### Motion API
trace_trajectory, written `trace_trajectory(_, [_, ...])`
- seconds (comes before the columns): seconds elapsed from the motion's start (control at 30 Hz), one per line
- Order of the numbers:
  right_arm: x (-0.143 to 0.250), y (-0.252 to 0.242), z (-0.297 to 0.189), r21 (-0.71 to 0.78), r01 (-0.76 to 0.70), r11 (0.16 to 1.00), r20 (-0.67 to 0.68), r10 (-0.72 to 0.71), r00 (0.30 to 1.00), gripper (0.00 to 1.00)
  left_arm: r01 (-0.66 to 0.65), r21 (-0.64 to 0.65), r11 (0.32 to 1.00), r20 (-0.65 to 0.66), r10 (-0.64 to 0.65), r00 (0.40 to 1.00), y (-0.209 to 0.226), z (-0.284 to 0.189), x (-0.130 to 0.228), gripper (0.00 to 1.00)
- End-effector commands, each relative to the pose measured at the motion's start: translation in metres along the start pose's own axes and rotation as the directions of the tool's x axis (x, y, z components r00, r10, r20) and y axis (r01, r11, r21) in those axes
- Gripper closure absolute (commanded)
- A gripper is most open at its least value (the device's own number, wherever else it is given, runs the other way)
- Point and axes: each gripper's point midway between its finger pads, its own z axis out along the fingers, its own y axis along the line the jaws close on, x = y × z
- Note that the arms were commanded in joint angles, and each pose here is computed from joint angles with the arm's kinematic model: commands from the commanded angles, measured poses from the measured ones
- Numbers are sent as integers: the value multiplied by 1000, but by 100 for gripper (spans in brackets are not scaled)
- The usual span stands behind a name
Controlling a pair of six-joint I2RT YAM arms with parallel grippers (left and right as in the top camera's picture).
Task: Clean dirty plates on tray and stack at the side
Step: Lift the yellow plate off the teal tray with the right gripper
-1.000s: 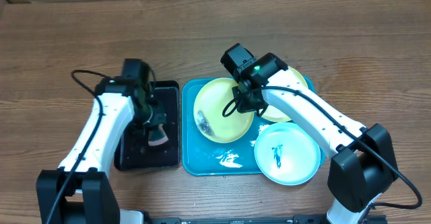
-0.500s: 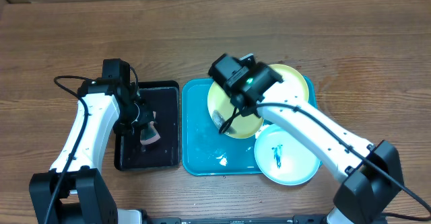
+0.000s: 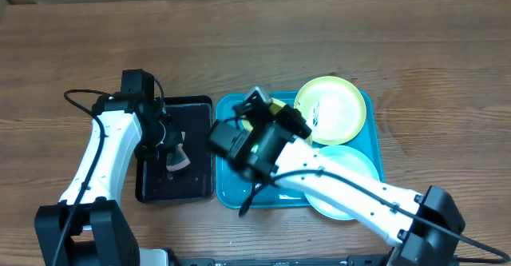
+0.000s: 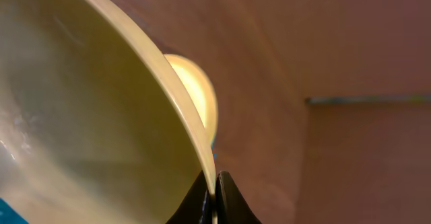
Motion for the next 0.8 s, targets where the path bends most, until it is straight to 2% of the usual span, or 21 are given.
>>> trace_trajectory(0.0, [-23, -41, -35, 187, -47, 981, 166, 15, 986, 96, -16, 16, 1000, 3, 16, 1000, -3, -1, -1, 96])
trace_trajectory(0.2, [-29, -38, -67, 263, 9, 965, 252, -78, 965, 96, -16, 16, 1000, 3, 16, 1000, -3, -1, -1, 96])
trace_trajectory(0.5, [-28, -35, -72, 262, 27, 965, 262, -98, 960, 96, -16, 16, 1000, 2, 16, 1000, -3, -1, 0, 96])
trace_trajectory(0.6, [-29, -30, -69, 216, -26, 976, 266, -33, 964, 96, -16, 16, 1000, 3, 16, 1000, -3, -1, -1, 96])
trace_trajectory(0.7, [-18, -30, -54, 182, -8, 983, 198, -29, 980, 96, -17, 17, 1000, 3, 17, 1000, -3, -1, -1, 96])
trace_trajectory(0.77, [-13, -29, -53, 154, -77, 985, 190, 47, 981, 96, -20, 17, 1000, 0, 20, 1000, -3, -1, 0, 96])
